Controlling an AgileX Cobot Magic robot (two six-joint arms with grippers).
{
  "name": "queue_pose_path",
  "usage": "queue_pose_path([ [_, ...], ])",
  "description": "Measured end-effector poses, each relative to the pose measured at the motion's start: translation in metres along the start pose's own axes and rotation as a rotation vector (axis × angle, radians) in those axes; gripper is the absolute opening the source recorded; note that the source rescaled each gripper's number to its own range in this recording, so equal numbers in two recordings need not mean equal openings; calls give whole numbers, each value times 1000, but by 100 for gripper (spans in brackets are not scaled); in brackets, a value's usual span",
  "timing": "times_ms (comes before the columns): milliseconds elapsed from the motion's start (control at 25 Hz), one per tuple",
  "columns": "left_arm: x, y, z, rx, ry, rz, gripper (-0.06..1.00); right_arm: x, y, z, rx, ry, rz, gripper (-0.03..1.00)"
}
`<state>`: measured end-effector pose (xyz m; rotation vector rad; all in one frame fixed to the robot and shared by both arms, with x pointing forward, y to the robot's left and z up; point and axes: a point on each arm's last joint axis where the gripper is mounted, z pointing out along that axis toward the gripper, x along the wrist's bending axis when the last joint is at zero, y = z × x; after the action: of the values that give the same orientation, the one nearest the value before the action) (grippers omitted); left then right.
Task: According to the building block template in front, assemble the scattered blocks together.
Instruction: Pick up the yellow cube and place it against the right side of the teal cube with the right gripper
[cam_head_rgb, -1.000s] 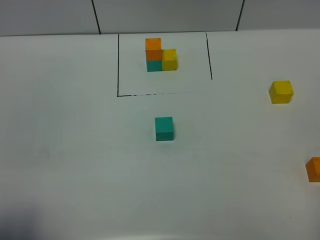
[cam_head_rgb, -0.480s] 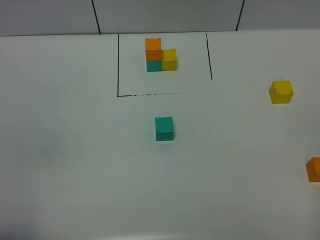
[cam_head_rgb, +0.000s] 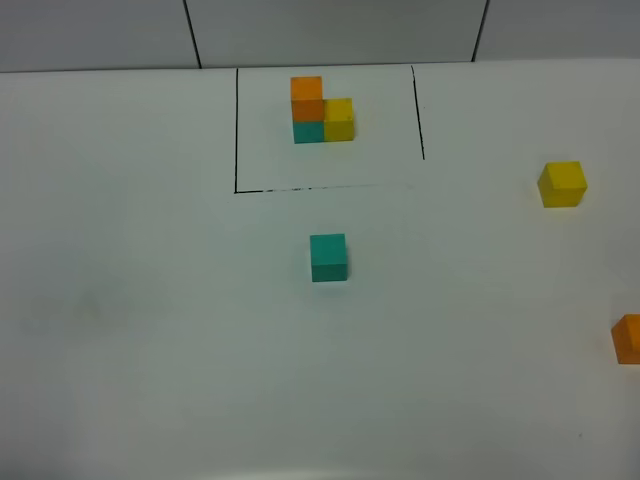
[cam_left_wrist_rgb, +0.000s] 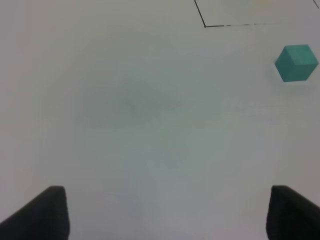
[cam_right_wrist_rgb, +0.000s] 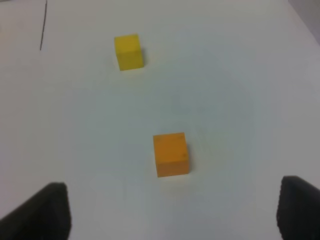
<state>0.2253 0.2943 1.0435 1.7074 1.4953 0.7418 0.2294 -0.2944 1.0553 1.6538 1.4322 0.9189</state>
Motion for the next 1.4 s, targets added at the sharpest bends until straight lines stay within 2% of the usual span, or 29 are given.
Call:
queue_pose_path([
  [720,0,0,0,1,0,0,83,0,0,0,0,3,2,69],
  [1040,-1,0,1,-2,56,-37,83,0,0,0,-1,3,2,69],
  [1400,-1,0,1,-2,58,-38,83,0,0,0,-1,3,2,69],
])
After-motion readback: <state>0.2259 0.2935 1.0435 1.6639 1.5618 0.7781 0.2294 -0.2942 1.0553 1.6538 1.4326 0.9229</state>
